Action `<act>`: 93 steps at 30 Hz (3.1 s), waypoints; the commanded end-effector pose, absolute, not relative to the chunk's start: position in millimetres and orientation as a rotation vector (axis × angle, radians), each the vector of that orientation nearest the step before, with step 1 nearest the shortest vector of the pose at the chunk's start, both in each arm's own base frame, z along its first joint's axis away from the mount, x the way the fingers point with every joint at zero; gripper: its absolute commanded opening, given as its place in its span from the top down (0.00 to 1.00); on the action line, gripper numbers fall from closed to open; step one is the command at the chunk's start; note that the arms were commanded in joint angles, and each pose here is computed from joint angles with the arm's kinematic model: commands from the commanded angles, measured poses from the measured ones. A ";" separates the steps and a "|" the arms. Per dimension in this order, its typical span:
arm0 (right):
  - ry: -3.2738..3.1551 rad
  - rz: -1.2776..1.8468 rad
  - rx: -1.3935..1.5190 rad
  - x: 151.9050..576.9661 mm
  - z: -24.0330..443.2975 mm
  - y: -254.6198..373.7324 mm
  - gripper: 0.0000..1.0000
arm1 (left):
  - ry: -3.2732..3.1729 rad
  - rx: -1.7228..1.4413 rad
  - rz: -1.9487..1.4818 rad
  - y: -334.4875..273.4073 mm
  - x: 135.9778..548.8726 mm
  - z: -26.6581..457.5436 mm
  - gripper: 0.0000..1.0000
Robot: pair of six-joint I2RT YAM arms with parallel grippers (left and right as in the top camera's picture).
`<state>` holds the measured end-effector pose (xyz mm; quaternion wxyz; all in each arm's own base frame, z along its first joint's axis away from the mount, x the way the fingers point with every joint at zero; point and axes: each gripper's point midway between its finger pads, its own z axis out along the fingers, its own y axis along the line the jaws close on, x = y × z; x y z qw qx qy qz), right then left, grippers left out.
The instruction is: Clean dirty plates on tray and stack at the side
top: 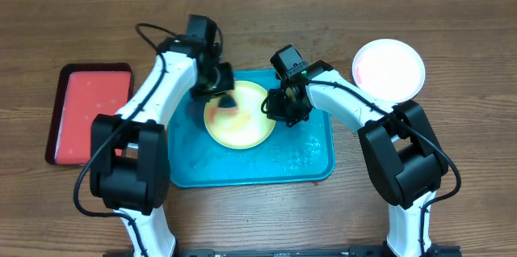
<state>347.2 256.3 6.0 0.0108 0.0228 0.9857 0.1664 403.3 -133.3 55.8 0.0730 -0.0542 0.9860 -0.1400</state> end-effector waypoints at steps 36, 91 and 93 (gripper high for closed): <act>3.042 0.354 -0.157 360.6 22.7 242.4 0.96 | 2.652 -0.756 0.243 26.7 447.0 166.0 0.96; 1.964 -0.607 -0.656 412.2 275.8 309.8 0.96 | 2.594 -1.335 -0.148 191.3 402.4 106.2 0.00; 2.186 -0.194 -0.620 429.6 249.7 297.0 0.96 | 2.596 -1.337 -0.148 191.0 401.7 106.1 0.00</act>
